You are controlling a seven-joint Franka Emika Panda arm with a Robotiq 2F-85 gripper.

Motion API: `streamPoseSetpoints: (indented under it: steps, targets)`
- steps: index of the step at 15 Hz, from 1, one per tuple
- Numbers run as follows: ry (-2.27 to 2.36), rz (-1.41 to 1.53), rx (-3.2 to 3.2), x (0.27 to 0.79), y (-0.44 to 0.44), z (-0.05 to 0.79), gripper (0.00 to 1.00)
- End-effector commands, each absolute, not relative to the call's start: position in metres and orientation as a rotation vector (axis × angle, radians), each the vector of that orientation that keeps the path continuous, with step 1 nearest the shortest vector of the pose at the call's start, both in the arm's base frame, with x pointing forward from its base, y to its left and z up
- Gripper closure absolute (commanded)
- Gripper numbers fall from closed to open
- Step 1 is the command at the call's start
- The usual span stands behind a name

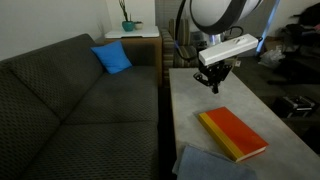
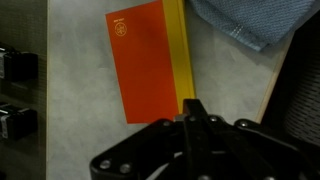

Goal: Close the cover of the orange book on the table.

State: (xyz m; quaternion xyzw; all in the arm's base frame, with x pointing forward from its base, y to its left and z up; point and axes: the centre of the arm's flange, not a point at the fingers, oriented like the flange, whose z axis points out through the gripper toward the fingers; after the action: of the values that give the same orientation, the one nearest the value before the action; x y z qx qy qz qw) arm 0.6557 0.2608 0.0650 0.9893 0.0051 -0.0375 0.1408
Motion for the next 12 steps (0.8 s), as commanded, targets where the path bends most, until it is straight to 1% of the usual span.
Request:
streamPoseSetpoints:
  steps: [1, 3, 6, 11, 12]
  targets:
    - [0.077, -0.103, 2.897, 0.632, 0.247, 0.085, 0.73]
    - [0.102, -0.089, 2.908, 0.630, 0.247, 0.090, 0.61]
    - [0.149, -0.072, 2.914, 0.624, 0.247, 0.096, 0.38]
    - [0.221, -0.058, 2.917, 0.615, 0.247, 0.104, 0.03]
    - [0.230, -0.055, 2.919, 0.613, 0.245, 0.104, 0.01]
